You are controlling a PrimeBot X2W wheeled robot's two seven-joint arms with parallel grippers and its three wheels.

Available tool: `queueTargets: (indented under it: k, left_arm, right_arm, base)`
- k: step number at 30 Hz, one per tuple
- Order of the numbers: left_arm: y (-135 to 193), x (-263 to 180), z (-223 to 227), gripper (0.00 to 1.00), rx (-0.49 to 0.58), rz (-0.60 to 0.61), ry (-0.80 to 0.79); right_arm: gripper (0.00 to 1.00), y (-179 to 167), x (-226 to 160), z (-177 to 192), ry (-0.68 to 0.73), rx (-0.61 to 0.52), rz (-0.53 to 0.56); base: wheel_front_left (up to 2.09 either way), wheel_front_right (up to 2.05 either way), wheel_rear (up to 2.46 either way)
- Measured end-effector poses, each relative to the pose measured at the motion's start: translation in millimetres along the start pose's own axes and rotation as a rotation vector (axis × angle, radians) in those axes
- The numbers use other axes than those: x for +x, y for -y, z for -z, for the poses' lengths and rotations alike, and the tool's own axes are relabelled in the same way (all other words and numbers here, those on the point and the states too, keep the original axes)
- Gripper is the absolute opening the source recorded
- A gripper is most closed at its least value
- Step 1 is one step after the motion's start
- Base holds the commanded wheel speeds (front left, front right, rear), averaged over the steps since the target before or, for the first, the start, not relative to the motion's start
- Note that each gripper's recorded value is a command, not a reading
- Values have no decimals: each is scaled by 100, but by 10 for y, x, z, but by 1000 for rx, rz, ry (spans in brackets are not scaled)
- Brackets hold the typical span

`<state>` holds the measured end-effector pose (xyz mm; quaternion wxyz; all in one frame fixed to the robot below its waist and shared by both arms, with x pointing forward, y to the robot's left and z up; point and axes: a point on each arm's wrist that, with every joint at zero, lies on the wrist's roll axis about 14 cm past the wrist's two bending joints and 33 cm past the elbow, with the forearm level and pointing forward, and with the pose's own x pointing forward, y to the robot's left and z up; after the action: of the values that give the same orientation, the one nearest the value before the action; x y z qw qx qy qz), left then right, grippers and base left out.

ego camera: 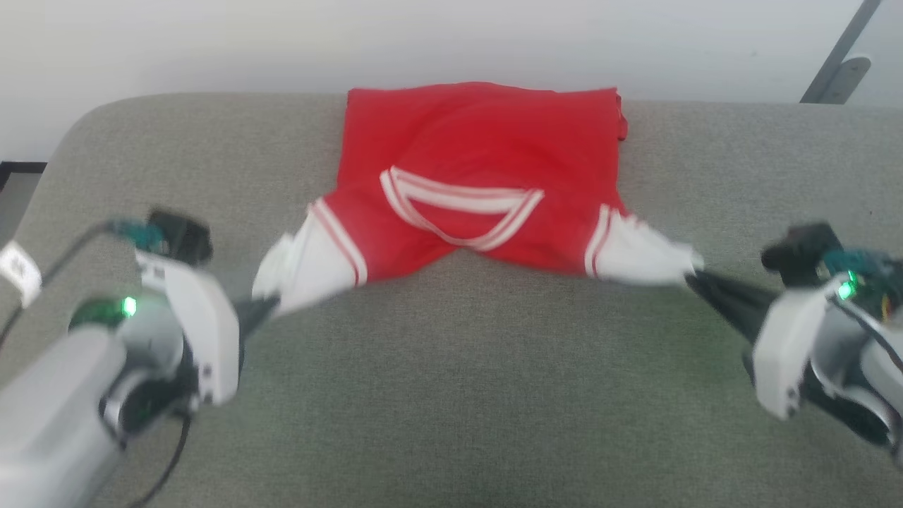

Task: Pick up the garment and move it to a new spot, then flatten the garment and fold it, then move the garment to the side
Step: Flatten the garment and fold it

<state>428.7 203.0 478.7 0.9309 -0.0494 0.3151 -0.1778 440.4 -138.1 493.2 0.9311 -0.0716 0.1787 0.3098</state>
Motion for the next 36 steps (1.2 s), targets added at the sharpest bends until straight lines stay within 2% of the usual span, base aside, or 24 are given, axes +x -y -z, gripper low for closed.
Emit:
queueTargets:
  k: [11,17,22,28,29,30,36]
  left_arm:
    - [-56,-371,1174,0,-131,-85,-335]
    - [2,-480,1442,0,-175,-97,-449]
    - [4,-516,1541,0,-191,-115,-491]
    - [42,-470,1537,0,-188,-108,-495]
    - [47,-460,1532,0,-184,-107,-493]
    - [50,-445,1516,0,-184,-107,-485]
    - [107,-372,1431,0,-168,-86,-453]
  right_arm:
    - [0,-373,-510,889,-347,191,-125]
    - [0,-649,-758,1218,-523,272,-210]
    - [0,-765,-855,1313,-581,316,-246]
    - [0,-738,-849,1402,-600,352,-228]
    - [22,-722,-841,1412,-600,356,-222]
    - [100,-683,-825,1413,-594,357,-208]
    - [100,-361,-626,1186,-482,365,-117]
  base:
    - [0,0,0]
    - [0,0,0]
    - [0,0,0]
    - [0,0,0]
    - [0,0,0]
    - [0,0,0]
    - [0,0,0]
